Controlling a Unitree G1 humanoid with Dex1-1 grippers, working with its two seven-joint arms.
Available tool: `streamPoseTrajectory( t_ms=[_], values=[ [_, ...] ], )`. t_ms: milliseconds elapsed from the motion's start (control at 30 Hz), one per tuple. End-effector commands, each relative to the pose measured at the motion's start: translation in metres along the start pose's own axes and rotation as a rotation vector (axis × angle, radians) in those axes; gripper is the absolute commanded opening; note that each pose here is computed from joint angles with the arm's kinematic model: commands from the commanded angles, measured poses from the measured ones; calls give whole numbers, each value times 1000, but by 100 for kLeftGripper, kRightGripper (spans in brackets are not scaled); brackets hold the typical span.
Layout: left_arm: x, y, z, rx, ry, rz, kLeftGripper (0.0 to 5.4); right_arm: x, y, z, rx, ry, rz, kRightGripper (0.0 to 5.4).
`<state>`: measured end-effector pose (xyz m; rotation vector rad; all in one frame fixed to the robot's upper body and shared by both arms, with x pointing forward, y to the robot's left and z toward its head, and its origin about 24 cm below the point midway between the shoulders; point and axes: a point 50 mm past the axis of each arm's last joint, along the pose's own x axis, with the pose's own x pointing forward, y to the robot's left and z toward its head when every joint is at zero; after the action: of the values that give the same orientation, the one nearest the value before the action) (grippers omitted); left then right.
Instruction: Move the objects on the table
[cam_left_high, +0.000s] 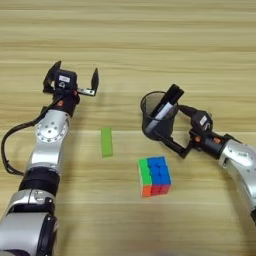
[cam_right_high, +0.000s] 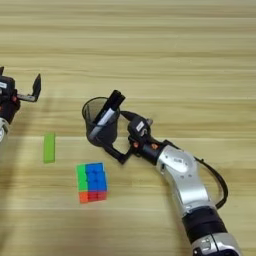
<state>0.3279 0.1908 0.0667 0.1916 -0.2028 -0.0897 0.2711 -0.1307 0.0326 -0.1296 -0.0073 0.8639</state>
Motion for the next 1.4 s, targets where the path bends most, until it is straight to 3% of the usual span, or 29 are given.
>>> streamPoseTrajectory(
  t_ms=[33, 1133, 1400],
  values=[
    [3, -1, 3, 8, -4, -3, 540, 3, -4, 5, -16, 7, 15, 537],
    [2, -3, 4, 4, -12, -3, 540, 32, 2, 3, 7, 57, 28, 537],
    [2, -4, 4, 2, -12, -3, 540, 35, -1, 2, 11, 65, 7, 483]
  ],
)
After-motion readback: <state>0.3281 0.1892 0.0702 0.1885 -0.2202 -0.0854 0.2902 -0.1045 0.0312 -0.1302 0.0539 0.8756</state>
